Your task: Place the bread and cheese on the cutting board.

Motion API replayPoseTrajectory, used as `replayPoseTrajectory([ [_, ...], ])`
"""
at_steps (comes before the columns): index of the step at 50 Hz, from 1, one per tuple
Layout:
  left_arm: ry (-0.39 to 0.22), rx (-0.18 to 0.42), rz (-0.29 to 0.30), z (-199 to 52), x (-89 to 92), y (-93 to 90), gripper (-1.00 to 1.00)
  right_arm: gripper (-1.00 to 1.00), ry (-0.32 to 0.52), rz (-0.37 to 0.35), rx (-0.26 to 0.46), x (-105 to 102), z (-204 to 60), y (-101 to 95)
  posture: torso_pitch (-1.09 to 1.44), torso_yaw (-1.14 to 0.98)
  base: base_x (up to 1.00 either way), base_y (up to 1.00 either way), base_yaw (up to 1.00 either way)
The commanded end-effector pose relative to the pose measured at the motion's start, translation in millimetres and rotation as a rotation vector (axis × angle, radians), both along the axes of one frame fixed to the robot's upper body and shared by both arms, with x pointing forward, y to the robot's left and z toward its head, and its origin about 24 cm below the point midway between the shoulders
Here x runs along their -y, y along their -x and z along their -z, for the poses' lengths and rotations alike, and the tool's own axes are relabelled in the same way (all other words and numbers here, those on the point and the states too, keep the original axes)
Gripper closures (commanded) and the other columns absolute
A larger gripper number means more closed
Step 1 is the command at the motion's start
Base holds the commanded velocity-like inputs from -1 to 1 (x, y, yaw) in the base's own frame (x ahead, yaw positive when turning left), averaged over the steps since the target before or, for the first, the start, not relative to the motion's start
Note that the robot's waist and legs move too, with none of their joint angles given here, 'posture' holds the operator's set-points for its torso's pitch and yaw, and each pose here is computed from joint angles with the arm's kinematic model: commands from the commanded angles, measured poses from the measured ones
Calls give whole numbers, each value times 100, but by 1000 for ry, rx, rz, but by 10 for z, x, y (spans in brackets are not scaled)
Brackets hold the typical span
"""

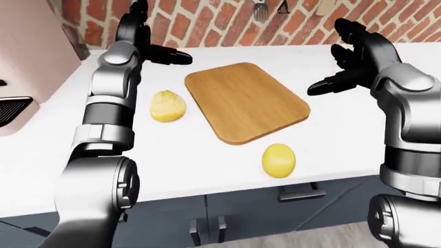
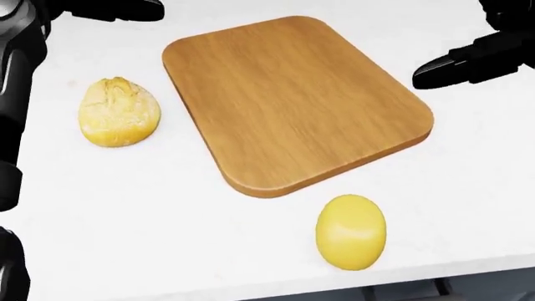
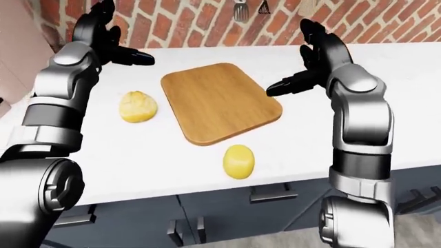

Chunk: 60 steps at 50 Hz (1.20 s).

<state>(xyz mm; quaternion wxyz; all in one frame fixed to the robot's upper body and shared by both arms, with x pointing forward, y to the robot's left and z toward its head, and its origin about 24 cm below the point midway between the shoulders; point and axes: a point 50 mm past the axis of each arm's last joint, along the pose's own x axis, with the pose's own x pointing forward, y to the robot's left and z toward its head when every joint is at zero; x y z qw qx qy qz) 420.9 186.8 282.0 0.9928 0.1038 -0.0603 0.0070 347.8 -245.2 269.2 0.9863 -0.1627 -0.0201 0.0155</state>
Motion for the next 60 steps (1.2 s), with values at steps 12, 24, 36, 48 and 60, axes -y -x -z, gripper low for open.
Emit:
replayPoseTrajectory([
  [12,-20,135,4,-396,-1,76,-100,-100,96,-97,-17,324,-229,639,0,0,0,0,0],
  [24,-36,133,-2,-366,39,55,-100,-100,183,-148,-99,366,38,1091,0,0,0,0,0],
  [36,-33,131,-5,-267,-1,34,-100,-100,157,-177,-128,261,363,1141,0,0,0,0,0],
  [48,-20,129,3,-257,21,37,-100,-100,150,-201,-134,106,532,1074,0,0,0,0,0],
  [60,-17,127,2,-253,25,39,-100,-100,147,-233,-144,-29,674,1073,0,0,0,0,0],
])
